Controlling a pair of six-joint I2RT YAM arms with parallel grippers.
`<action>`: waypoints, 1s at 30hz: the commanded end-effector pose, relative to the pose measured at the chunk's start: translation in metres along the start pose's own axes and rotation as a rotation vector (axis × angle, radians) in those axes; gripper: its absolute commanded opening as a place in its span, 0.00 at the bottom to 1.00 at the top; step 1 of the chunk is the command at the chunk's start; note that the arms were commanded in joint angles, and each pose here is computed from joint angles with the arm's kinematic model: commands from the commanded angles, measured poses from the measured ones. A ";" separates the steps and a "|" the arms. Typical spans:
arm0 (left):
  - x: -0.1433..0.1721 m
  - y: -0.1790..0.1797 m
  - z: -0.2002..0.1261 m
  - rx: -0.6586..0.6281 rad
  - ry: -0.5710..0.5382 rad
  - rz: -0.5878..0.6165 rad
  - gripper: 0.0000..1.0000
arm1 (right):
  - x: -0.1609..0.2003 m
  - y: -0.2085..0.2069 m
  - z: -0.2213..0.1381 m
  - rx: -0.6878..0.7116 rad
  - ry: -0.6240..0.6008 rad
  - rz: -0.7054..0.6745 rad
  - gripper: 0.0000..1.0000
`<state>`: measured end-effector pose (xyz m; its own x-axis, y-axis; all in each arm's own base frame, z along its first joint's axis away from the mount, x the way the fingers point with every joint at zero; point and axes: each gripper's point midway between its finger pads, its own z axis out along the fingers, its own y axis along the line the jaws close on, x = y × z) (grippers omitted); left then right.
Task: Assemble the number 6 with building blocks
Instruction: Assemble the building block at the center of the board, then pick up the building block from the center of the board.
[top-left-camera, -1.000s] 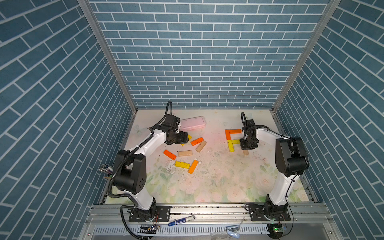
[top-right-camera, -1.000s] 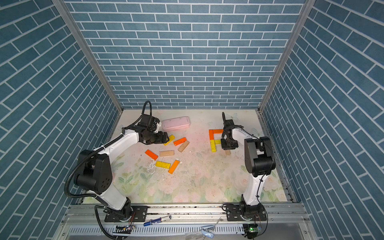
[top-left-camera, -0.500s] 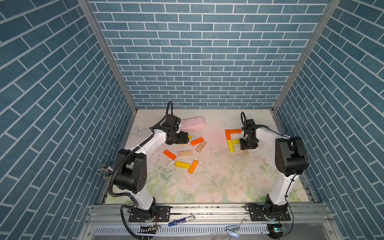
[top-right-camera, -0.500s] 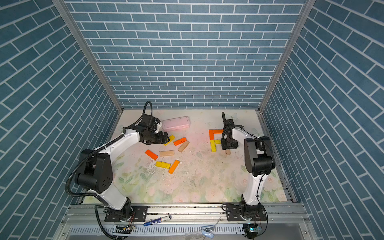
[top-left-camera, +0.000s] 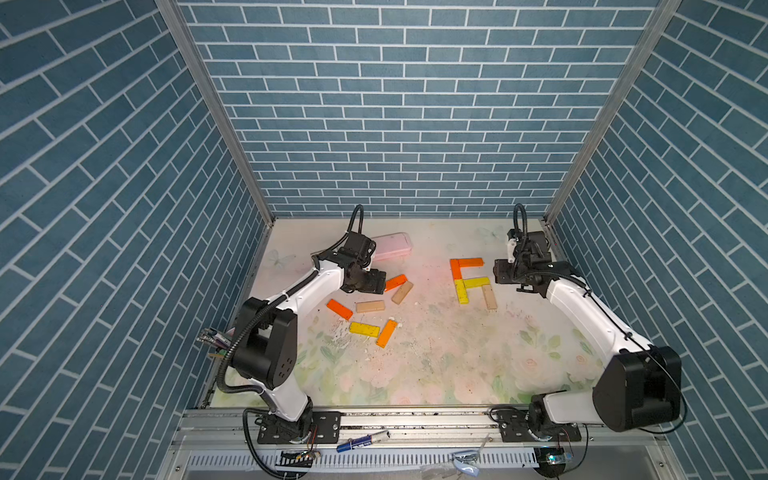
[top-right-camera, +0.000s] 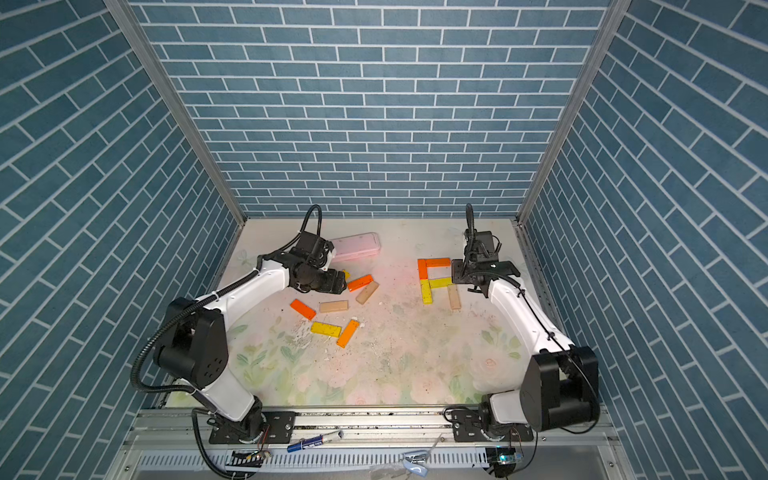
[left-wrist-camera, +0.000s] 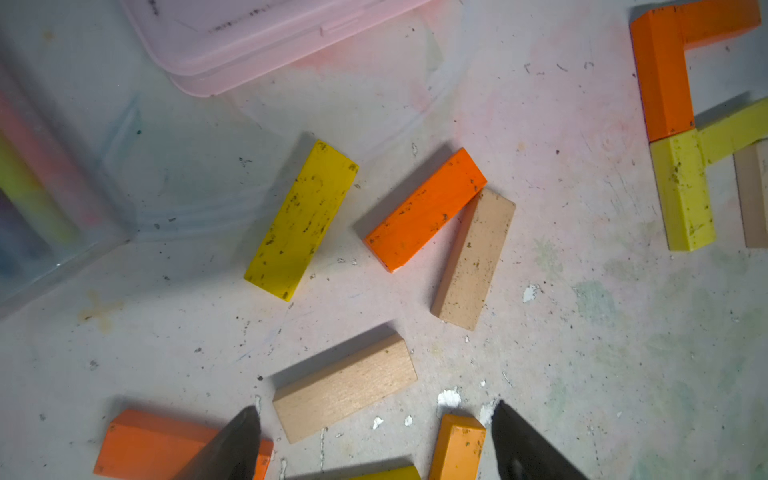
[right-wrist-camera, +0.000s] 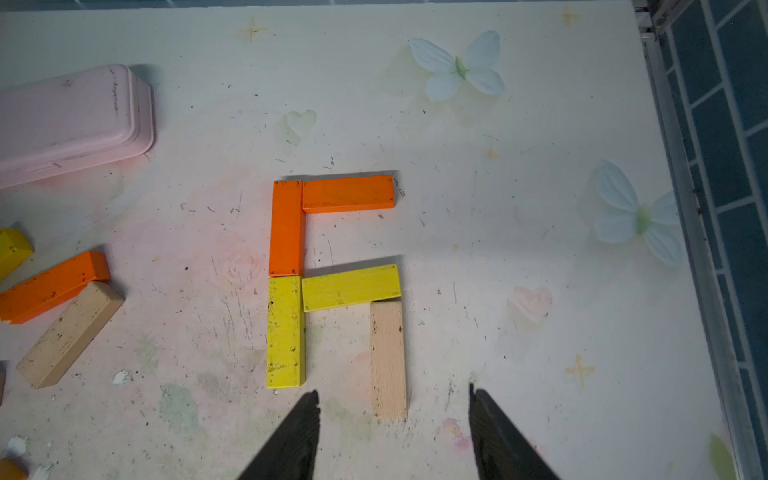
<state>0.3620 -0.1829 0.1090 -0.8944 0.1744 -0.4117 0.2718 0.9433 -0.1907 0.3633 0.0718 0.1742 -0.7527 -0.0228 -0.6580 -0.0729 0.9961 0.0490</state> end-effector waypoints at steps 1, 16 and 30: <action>0.005 -0.013 -0.004 -0.045 0.001 0.108 0.87 | 0.017 -0.005 0.002 0.010 -0.027 0.112 0.58; 0.020 -0.066 0.034 -0.097 0.109 0.240 0.68 | 0.063 0.014 -0.009 -0.150 -0.038 0.190 0.54; 0.001 -0.073 0.077 -0.140 0.140 0.248 0.59 | 0.066 0.014 -0.017 -0.155 -0.031 0.188 0.54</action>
<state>0.3652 -0.2743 0.0572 -0.8418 0.4355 -0.3189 0.4591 0.8884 0.0014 0.3062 0.0825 0.1444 -0.7350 0.1463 -0.6621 -0.0487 0.9625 0.2667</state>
